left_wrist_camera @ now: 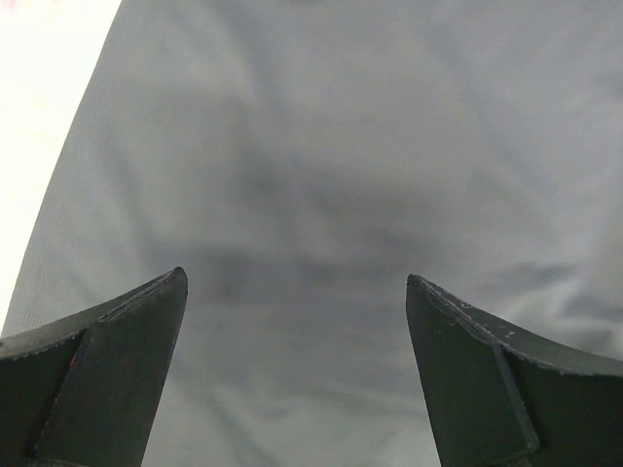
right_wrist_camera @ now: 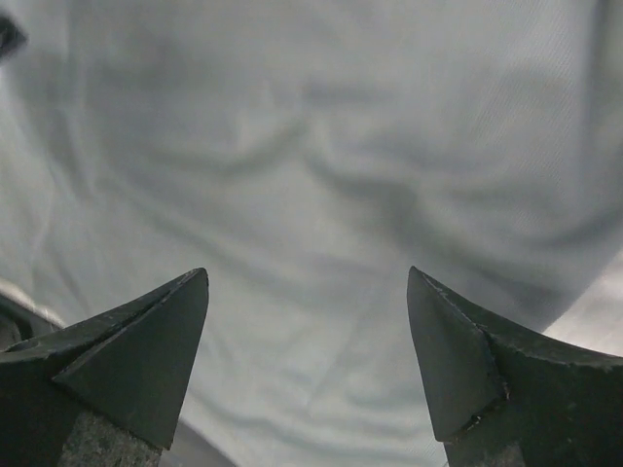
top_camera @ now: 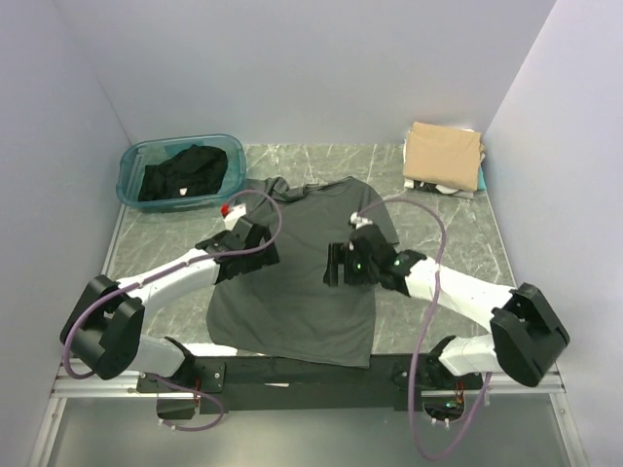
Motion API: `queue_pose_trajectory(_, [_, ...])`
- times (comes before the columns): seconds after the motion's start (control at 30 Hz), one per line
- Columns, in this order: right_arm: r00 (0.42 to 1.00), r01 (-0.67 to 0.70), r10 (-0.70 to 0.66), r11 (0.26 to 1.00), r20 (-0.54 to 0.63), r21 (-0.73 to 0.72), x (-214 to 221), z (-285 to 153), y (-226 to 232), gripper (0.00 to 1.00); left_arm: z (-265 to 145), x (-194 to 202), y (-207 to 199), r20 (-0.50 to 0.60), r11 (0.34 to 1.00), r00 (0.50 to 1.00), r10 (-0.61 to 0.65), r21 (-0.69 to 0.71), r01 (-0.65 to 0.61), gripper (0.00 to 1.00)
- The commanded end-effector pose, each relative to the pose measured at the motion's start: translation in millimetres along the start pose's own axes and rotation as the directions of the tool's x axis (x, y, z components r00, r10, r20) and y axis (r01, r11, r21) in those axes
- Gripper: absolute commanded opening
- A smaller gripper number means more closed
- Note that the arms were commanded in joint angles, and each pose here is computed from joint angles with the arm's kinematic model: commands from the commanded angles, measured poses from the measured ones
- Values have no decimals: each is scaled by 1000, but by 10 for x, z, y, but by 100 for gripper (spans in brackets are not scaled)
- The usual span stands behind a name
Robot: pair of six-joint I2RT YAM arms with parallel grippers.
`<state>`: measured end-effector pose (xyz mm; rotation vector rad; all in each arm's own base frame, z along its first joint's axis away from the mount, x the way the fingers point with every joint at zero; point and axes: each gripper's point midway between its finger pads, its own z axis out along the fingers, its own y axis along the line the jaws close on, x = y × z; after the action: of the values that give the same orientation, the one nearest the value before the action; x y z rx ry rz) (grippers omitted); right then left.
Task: Fold and stack the t-shirts
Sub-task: Flatten the tshirt out
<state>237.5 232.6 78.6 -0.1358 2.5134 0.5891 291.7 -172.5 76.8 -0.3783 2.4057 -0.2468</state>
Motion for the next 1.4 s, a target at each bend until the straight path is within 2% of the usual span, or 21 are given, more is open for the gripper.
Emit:
queue_pose_trajectory(0.0, [997,-61,62,997,36,-40,141,-64,160,89,31,39,88,23,998,998,-60,-15,60,100])
queue_pose_trajectory(0.2, [994,-105,105,994,-29,2,487,44,11,91,103,288,157,-45,997,996,-73,-7,72,99])
queue_pose_trajectory(0.3, [995,-97,101,986,-24,135,467,145,-204,91,132,466,158,-103,996,991,-84,12,86,99])
queue_pose_trajectory(0.5, [987,-139,153,960,-40,244,260,329,-560,91,84,966,55,-234,992,969,-74,85,96,99])
queue_pose_trajectory(0.7, [973,-208,228,938,-44,278,-145,523,-907,90,-90,1357,-515,-334,964,943,-9,247,97,99])
queue_pose_trajectory(0.73, [978,-195,209,944,-25,266,-344,541,-876,90,-154,1401,-679,-350,954,937,5,282,100,99])
queue_pose_trajectory(0.8, [973,-206,228,931,-38,301,-439,610,-1025,90,-128,1510,-790,-369,958,929,21,274,87,100])
queue_pose_trajectory(0.83, [977,-202,213,938,-10,283,-677,625,-1016,90,-209,1537,-1017,-371,945,927,45,317,81,99])
queue_pose_trajectory(0.9, [974,-206,223,938,-28,278,-790,722,-1089,90,-201,1659,-1245,-382,934,921,77,351,68,100])
queue_pose_trajectory(0.93, [978,-202,210,948,-3,247,-1051,714,-1091,90,-316,1693,-1527,-391,908,915,98,411,78,100])
queue_pose_trajectory(1.0, [982,-175,185,955,-20,238,-1169,791,-1129,89,-433,1778,-1965,-417,854,898,144,511,100,100])
queue_pose_trajectory(1.07, [992,-120,123,974,-4,194,-1432,810,-1080,89,-614,1958,-2218,-445,804,865,233,589,86,99])
queue_pose_trajectory(1.17, [997,-80,83,974,-3,210,-1637,812,-1138,89,-715,2017,-2459,-419,775,856,302,631,36,100])
queue_pose_trajectory(1.2, [997,-71,71,974,8,214,-1699,783,-1149,89,-732,1921,-2500,-385,779,876,291,627,17,99])
queue_pose_trajectory(1.37, [993,-82,61,972,101,220,-1956,439,-1166,89,-860,1569,-2236,-267,811,929,257,582,-58,99])
